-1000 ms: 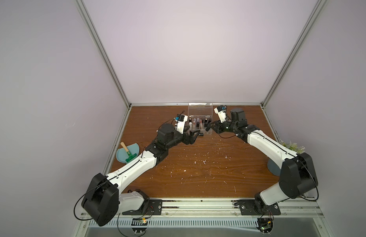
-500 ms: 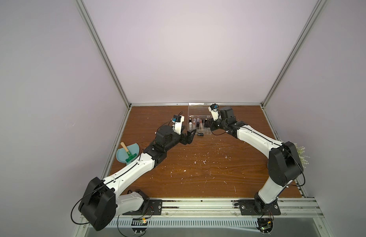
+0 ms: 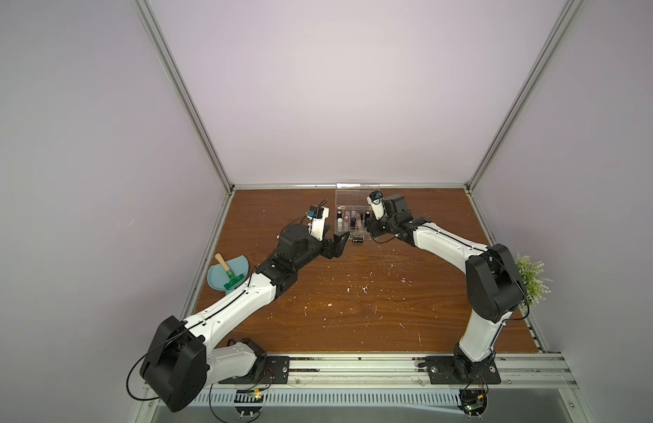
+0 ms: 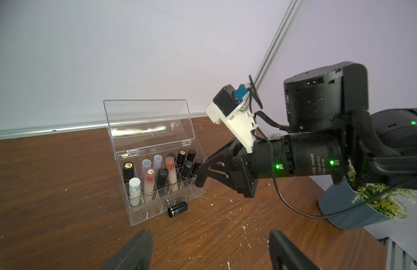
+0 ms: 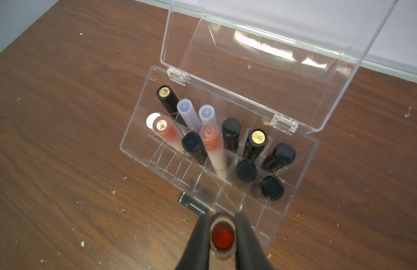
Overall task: Arrange the lipsticks in the organizer
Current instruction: Place the lipstick in the storage box.
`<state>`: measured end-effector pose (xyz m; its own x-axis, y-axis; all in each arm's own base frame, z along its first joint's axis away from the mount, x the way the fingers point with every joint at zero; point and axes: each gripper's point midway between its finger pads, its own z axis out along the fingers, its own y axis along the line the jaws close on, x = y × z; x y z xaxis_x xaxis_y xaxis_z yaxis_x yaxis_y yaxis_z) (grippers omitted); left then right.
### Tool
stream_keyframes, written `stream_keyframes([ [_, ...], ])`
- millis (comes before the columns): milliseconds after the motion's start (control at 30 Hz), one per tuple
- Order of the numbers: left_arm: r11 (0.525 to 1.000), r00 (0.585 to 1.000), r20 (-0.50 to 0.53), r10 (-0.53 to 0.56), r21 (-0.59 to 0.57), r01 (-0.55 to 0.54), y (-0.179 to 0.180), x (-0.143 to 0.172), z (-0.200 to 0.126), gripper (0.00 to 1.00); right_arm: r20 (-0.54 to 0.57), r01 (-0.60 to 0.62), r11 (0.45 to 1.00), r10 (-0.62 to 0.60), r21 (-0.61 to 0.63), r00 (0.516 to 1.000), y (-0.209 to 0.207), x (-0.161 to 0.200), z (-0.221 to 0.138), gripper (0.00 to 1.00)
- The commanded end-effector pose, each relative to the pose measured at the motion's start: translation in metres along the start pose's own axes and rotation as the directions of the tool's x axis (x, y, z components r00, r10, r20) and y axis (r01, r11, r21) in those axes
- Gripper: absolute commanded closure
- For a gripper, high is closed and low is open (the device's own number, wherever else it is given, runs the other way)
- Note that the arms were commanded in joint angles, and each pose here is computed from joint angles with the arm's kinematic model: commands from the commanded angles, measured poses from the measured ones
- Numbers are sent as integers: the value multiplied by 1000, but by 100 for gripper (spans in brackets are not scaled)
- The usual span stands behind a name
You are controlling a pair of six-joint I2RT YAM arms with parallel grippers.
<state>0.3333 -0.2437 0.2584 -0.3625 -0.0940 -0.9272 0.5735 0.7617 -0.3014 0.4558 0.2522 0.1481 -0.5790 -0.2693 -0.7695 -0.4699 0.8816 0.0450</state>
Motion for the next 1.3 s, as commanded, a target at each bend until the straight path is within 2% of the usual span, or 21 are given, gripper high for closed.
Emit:
stream_keyframes([
  [0,1000,1000,-5,7,-19,-7,6,2,0,18,46,22,1000,-22,6,999,4,-21,-3,88],
  [533,1000,1000,-19,11,-20,-12,7,5,2,18,-33,41,997,-39,62,999,-4,-3,16,87],
  [833,1000,1000,-22,10,-20,-11,7,5,3,18,-35,42,997,-39,71,999,-5,-3,17,87],
  [967,1000,1000,-21,13,-20,-14,7,5,2,18,-33,36,998,-34,59,999,-4,0,15,79],
  [1167,1000,999,-35,14,-20,-15,7,7,5,18,-34,33,998,-31,53,999,-3,0,17,51],
  [1267,1000,998,-56,18,-20,-19,8,11,8,18,-35,34,998,-32,51,999,-2,-1,17,48],
])
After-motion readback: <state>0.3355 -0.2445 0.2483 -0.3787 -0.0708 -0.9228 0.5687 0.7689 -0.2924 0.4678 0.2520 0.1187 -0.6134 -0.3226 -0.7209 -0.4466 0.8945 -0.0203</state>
